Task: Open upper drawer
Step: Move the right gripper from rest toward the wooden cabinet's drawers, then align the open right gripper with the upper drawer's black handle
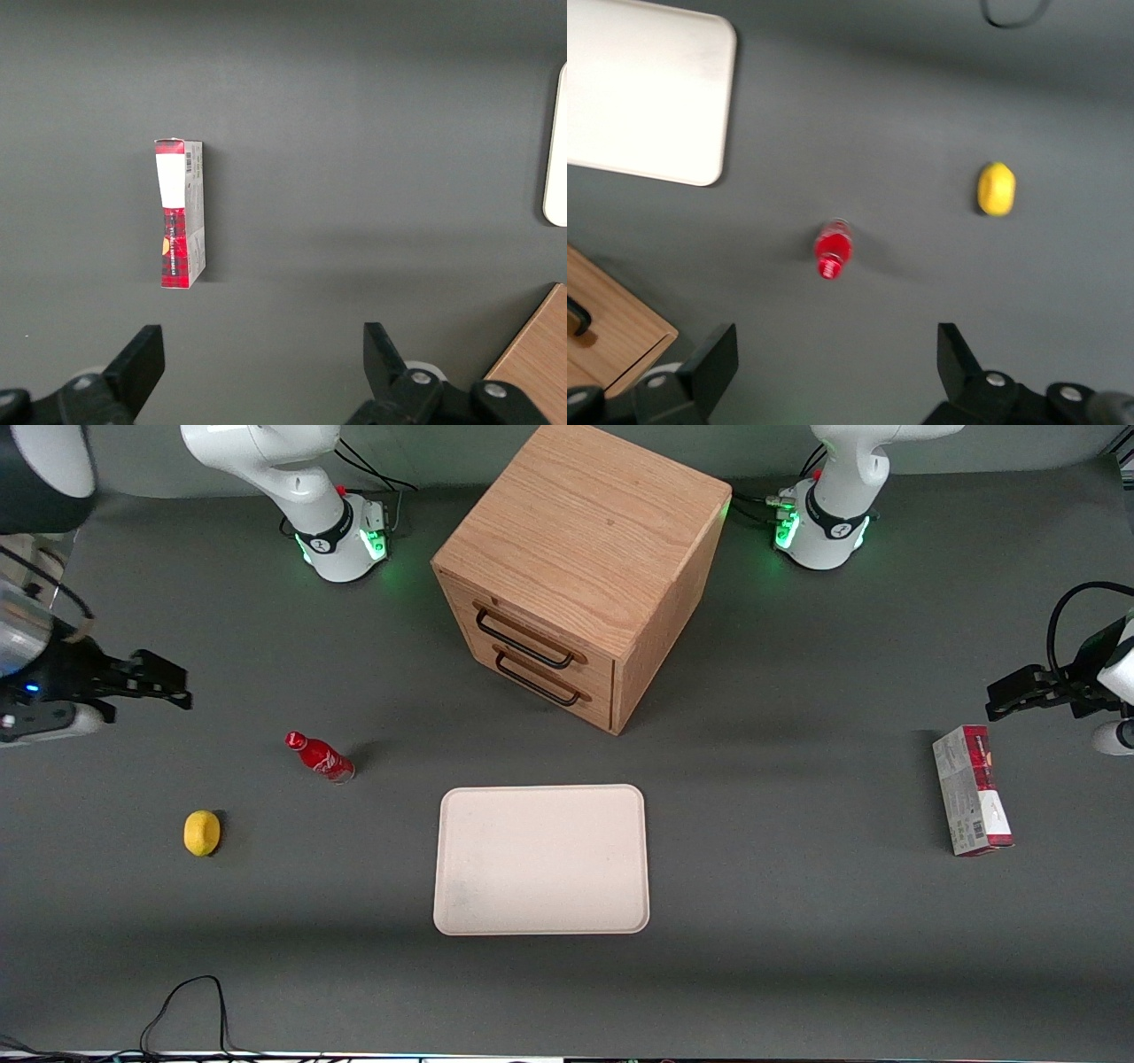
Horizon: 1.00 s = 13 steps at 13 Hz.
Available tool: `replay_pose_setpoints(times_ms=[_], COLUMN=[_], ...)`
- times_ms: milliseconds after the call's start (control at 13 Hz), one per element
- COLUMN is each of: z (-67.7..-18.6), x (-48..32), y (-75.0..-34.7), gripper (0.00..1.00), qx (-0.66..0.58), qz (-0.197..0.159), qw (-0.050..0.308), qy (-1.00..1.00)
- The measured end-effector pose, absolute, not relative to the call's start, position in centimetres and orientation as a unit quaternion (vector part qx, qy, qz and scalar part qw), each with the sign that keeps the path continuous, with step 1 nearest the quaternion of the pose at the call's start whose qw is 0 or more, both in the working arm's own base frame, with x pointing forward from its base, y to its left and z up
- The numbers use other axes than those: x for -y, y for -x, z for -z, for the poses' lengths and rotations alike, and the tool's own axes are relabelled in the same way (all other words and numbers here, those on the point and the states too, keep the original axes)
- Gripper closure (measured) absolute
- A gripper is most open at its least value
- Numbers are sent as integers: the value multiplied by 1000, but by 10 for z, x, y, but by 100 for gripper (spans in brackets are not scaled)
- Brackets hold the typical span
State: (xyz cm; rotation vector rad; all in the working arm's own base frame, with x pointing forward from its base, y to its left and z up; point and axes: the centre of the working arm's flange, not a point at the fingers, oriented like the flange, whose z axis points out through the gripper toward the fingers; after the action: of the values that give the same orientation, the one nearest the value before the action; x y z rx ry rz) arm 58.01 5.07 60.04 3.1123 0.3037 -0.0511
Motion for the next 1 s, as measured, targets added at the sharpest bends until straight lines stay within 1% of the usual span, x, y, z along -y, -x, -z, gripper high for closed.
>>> replay_pose_setpoints(times_ms=[231,385,692,1000], z=[-582,-561,-534,-529], x=[-130,-190,-298,-358], y=[-597,-597,-566,-530], gripper=[0,0,0,0], qx=[-161,-208,-301,-402], qz=[23,34,55,63], qw=[9,10,-6,-19], qy=[-987,-977,-952,-913])
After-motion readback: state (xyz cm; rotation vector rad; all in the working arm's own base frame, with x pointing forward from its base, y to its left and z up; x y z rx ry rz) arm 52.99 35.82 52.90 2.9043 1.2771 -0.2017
